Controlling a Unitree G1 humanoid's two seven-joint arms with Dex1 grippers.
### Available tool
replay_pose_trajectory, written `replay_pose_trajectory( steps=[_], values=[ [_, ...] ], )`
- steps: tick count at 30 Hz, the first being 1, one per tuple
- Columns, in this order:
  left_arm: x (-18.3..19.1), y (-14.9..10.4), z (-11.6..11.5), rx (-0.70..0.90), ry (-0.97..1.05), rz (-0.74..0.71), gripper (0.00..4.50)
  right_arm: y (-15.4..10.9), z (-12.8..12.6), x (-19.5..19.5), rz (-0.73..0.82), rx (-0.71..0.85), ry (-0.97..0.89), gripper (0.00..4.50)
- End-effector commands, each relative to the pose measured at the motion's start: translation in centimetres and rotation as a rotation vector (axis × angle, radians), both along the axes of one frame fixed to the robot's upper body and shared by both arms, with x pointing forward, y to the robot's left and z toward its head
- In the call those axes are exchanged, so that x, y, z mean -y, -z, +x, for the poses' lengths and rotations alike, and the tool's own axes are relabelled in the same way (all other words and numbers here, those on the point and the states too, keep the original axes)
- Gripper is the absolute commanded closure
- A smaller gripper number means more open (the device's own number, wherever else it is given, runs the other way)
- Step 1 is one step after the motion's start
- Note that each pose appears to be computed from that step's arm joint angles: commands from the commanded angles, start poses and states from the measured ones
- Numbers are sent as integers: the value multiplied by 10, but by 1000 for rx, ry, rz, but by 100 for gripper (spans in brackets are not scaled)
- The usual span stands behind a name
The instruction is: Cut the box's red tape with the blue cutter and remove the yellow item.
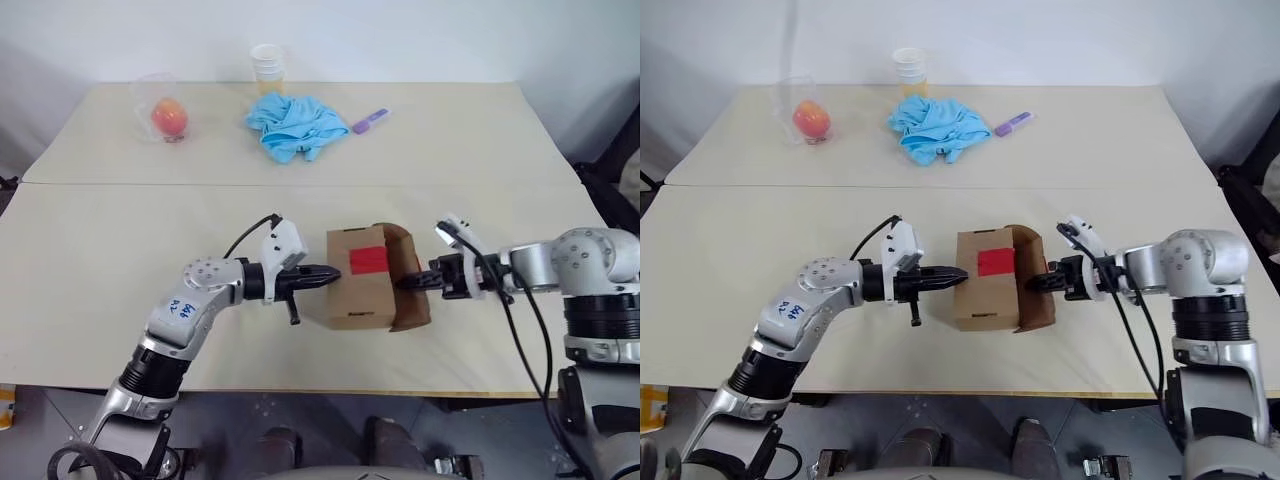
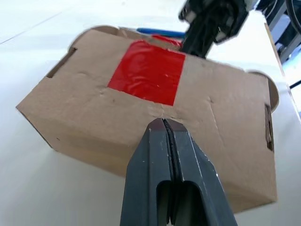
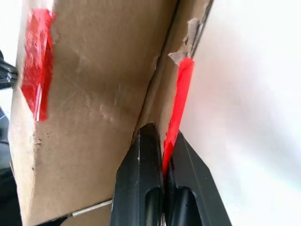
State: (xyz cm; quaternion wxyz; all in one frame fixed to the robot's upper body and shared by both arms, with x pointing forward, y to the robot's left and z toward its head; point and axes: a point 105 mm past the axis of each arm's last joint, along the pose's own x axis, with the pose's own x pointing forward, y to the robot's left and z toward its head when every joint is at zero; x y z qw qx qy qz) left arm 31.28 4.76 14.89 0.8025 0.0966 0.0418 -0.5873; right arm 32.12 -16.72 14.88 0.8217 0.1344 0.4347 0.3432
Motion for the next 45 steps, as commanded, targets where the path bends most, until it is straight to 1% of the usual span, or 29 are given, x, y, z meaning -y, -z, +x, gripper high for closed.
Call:
replay_pose_trajectory(
  steps=[1,4,7,14,18,24,32,39,42,45],
  values=[
    [21,11,-1,-13,14,-3,450,-24,-1,7,-71,67,-25,448],
    [36,13,-3,-15,28,-24,450,-33,-4,8,-119,76,-57,448],
    [43,17,-5,-31,17,-32,450,-42,-8,6,-191,96,-101,448],
    [36,35,-14,-73,-23,-19,450,-64,-8,-3,-278,145,-158,448],
    [30,41,-14,-95,-59,-14,450,-72,-6,-6,-318,170,-162,448],
    [21,46,-11,-106,-131,-7,450,-73,-13,-17,-365,195,-212,448],
    [16,52,-20,-141,-167,-3,450,-74,-23,-32,-409,235,-264,448],
    [20,54,-23,-156,-172,-14,450,-73,-24,-32,-450,246,-241,448],
    [22,54,-22,-158,-170,-15,450,-73,-25,-28,-480,227,-223,448],
    [23,56,-23,-169,-168,-20,450,-76,-26,-27,-477,193,-214,448]
  ],
)
